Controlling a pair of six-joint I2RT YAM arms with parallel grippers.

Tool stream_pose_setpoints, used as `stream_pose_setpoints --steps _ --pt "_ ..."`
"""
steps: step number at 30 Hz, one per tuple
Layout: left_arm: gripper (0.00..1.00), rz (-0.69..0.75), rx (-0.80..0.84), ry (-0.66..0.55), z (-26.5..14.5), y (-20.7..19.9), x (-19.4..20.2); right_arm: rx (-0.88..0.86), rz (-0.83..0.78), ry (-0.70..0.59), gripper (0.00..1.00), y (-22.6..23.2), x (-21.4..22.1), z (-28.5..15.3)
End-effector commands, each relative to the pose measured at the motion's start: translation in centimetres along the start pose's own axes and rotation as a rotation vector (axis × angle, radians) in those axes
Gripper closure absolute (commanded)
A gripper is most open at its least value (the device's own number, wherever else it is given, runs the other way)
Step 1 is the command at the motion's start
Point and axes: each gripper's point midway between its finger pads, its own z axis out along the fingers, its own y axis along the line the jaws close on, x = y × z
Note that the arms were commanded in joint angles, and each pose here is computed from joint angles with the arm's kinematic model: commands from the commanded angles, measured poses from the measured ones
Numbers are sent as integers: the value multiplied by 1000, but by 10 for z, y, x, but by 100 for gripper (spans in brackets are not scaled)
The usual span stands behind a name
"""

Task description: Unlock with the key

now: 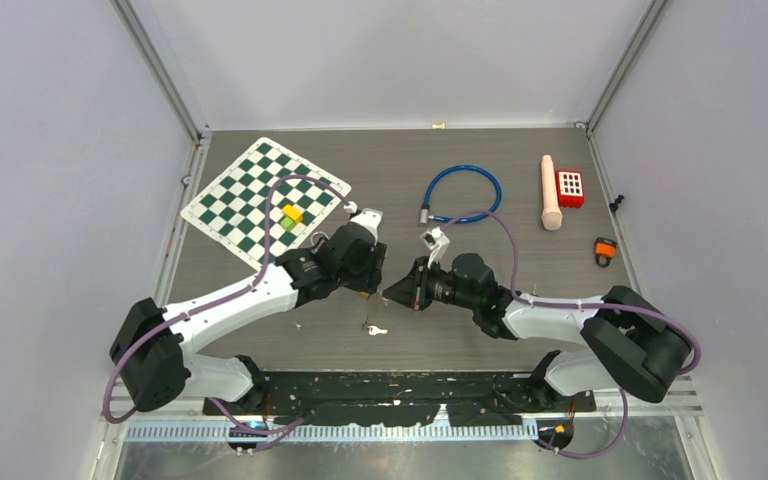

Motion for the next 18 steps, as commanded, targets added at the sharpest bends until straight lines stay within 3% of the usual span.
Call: stream_pose_setpoints --steps 1,12,18 --pt "100 -39 122 -176 -27 -31 -56 -55 -54 -38 95 19 -19 3" --pt "100 -21 142 -149 -26 -34 -50 -69 -37 -69 95 21 -23 -1" --pt "100 -118 207 -133 -35 -47 -49 -84 -34 -118 95 24 -31 -6"
